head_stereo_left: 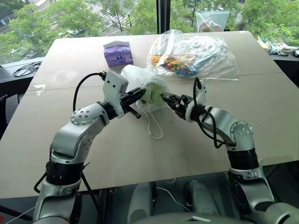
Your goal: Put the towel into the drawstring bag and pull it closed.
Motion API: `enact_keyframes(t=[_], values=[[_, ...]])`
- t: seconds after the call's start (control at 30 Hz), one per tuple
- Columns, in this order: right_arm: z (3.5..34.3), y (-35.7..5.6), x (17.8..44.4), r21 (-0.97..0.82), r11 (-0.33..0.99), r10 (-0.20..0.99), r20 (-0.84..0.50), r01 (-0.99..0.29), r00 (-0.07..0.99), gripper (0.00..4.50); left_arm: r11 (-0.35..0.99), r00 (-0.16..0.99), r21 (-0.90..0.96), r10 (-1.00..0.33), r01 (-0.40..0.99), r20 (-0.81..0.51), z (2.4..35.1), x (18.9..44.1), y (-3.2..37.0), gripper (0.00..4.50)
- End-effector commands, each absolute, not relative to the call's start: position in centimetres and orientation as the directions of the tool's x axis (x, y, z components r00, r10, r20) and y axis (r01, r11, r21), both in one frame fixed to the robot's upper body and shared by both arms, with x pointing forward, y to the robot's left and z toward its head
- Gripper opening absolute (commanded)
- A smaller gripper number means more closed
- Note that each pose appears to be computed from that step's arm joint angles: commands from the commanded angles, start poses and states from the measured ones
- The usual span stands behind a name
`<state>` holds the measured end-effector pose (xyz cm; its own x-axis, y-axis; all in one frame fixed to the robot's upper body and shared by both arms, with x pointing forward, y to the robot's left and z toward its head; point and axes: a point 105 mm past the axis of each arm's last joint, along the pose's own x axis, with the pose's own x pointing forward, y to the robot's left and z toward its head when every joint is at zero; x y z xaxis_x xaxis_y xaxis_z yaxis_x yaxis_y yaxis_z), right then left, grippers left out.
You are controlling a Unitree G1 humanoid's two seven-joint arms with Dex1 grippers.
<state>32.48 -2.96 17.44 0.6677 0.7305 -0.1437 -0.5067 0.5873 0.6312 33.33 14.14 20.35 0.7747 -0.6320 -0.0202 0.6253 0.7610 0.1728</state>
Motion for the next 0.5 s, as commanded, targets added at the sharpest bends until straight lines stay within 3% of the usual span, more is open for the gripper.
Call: enact_keyframes(t=[0.03,0.27,0.4,0.5], values=[[18.4,-2.2,31.1,0.313,0.59,0.799,-0.092,-0.744,0.594,2.62,0.77,0.779,0.196,-0.625,0.608,0.039,22.2,33.3,14.6,0.0],[16.9,-2.1,33.3,-0.112,0.638,0.758,-0.083,-0.761,0.647,2.62,0.77,0.777,0.187,-0.627,0.61,0.048,22.5,33.5,14.4,0.0],[17.1,-1.5,34.0,-0.109,0.645,0.756,-0.052,-0.756,0.653,2.62,0.771,0.778,0.183,-0.627,0.609,0.052,22.6,33.5,14.4,0.0],[15.7,-1.3,34.2,-0.129,0.647,0.744,-0.107,-0.751,0.66,2.62,0.775,0.779,0.178,-0.624,0.607,0.058,22.7,33.5,14.5,0.0]])
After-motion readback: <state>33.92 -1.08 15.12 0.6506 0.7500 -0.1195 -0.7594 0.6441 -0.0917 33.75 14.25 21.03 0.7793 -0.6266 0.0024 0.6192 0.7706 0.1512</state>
